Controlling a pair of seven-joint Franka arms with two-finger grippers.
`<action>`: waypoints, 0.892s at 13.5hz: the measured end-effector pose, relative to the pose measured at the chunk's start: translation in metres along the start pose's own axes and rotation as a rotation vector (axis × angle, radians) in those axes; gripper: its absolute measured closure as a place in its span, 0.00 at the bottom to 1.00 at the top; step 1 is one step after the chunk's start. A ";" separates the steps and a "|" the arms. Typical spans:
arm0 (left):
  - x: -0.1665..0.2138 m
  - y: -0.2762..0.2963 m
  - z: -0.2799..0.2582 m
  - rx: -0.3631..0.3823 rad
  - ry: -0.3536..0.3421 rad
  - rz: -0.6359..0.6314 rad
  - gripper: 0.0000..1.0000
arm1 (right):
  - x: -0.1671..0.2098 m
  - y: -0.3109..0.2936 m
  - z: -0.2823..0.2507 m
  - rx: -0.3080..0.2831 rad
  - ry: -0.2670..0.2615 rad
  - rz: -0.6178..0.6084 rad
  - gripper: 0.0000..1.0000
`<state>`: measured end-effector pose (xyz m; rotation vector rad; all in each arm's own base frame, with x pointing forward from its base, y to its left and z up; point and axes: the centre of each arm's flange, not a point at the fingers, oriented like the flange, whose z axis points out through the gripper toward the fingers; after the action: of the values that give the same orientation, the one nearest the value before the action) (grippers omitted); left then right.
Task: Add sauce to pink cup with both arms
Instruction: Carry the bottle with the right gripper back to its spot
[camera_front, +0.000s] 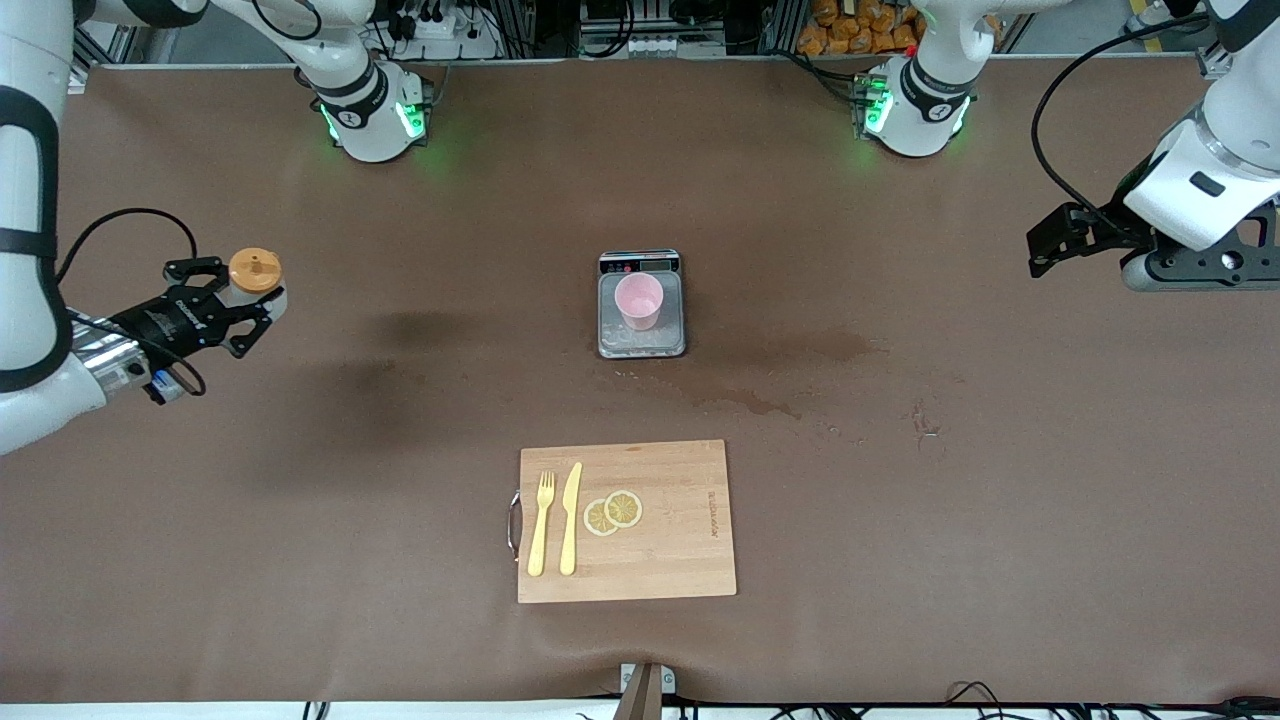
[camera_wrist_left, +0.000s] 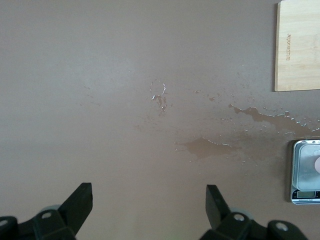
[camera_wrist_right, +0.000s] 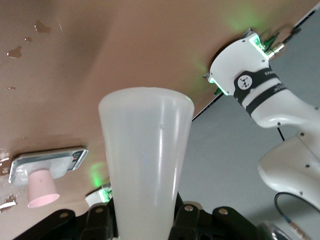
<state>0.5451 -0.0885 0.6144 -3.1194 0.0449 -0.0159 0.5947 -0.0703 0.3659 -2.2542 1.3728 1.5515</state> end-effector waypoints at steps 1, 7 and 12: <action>0.000 0.000 0.000 0.000 0.000 0.000 0.00 | 0.016 0.005 0.000 0.006 -0.024 -0.036 0.65; 0.000 0.000 0.002 0.000 -0.004 0.000 0.00 | 0.126 0.026 0.020 0.050 -0.185 -0.242 0.65; 0.000 0.000 0.003 0.001 -0.006 0.000 0.00 | 0.181 0.020 0.052 0.062 -0.273 -0.358 0.65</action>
<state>0.5452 -0.0887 0.6112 -3.1187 0.0455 -0.0065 0.5596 -0.1675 0.2070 -2.0186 0.8785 1.5890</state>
